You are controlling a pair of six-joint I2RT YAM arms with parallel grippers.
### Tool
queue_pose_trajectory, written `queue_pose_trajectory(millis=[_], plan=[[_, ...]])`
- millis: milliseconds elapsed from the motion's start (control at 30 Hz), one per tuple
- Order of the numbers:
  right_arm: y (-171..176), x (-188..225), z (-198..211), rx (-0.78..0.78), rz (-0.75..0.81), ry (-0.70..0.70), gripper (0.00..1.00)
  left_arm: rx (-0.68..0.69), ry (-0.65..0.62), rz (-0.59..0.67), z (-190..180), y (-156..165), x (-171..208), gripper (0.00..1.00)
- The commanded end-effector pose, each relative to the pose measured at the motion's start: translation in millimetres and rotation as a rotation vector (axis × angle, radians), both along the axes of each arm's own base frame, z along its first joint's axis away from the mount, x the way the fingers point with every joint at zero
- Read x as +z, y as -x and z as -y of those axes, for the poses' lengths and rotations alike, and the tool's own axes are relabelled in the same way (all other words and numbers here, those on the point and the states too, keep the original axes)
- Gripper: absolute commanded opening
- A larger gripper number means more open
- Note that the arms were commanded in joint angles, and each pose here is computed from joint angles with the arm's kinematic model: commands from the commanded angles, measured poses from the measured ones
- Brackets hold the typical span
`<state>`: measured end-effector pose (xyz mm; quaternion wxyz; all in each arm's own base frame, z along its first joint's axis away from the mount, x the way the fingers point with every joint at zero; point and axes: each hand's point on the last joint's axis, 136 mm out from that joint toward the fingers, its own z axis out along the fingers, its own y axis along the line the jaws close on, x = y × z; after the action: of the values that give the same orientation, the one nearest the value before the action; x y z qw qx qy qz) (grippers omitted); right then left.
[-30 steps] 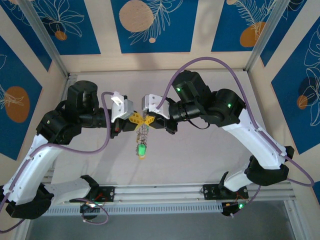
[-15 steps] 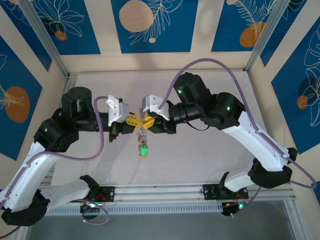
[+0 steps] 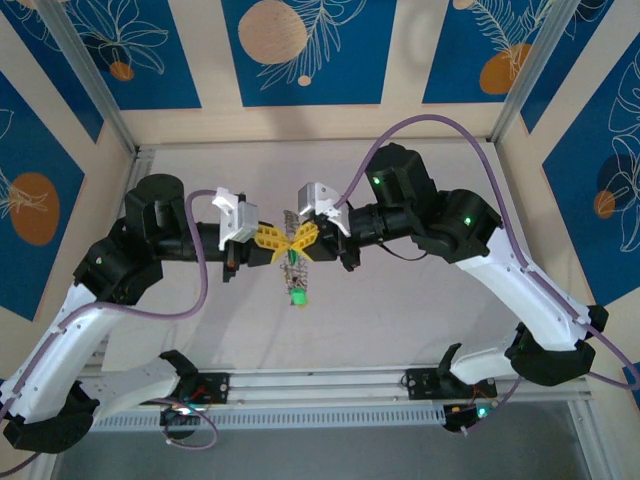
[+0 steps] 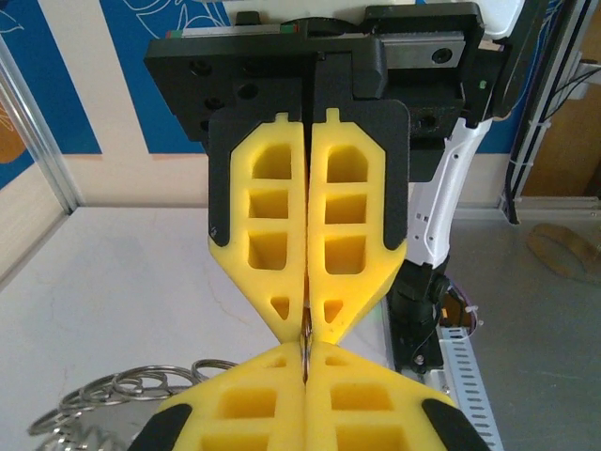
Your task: Put the keys on the keyring
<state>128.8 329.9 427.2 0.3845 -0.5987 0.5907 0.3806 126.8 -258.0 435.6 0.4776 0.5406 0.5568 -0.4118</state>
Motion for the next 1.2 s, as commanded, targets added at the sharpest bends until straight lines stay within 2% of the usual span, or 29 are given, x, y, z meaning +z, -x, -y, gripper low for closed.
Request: queue_pose_trajectory(millis=[0, 133, 233, 300, 400, 467, 900, 1167], plan=[[9, 1, 7, 0.020, -0.042, -0.013, 0.11, -0.028, 0.064, 0.060, -2, 9, 21, 0.00], [13, -3, 8, 0.031, -0.061, -0.015, 0.18, -0.027, 0.065, 0.061, -1, 9, 21, 0.00], [14, -4, 10, 0.033, -0.070, -0.018, 0.18, -0.030, 0.067, 0.063, -1, 9, 22, 0.00], [15, -2, 11, 0.038, -0.071, -0.027, 0.15, -0.030, 0.067, 0.065, -1, 9, 22, 0.00], [13, 1, 12, 0.032, -0.067, -0.041, 0.04, -0.035, 0.069, 0.062, 0, 9, 22, 0.00], [11, 2, 12, 0.030, -0.067, -0.047, 0.00, -0.032, 0.069, 0.062, -1, 9, 22, 0.00], [-7, -21, 1, 0.013, -0.211, 0.009, 0.00, -0.042, 0.138, 0.097, -3, 15, 35, 0.00], [-5, -17, -9, 0.068, -0.254, -0.003, 0.00, -0.042, 0.163, 0.101, -5, 18, 36, 0.00]])
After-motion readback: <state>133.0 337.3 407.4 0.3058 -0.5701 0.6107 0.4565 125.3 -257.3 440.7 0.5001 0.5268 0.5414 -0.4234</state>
